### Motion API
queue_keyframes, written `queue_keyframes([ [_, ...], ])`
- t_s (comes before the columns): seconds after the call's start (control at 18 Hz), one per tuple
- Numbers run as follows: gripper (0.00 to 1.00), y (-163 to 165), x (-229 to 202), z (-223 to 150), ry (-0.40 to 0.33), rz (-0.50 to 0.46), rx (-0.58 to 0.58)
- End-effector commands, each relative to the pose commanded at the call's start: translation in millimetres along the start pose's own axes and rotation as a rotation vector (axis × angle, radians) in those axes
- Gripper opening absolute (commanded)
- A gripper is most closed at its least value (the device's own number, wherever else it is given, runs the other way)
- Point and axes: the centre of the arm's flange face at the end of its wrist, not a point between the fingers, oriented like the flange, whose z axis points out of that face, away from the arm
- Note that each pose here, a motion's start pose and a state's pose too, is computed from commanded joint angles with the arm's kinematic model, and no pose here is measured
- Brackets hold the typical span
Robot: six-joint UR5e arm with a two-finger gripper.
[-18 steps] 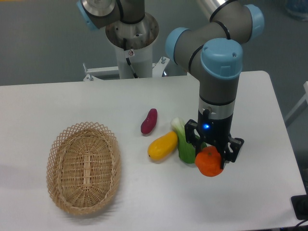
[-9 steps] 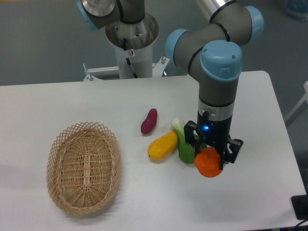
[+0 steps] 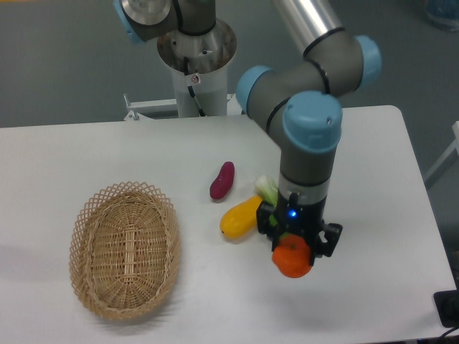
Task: Place the orange on the table
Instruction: 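Lift the orange and carry it toward the basket side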
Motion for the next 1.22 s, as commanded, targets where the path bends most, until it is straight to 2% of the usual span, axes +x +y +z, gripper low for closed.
queue_keyframes([
  [0.11, 0.66, -2, 13, 25, 0.028, -0.025, -0.023],
  [0.28, 0.67, -7, 27, 46, 0.041, -0.11, -0.03],
  [0.67, 0.67, -4, 66, 95, 0.104, -0.083, -0.099],
  [1.22, 0.7, 3, 82, 117, 0.129, -0.073, -0.133],
])
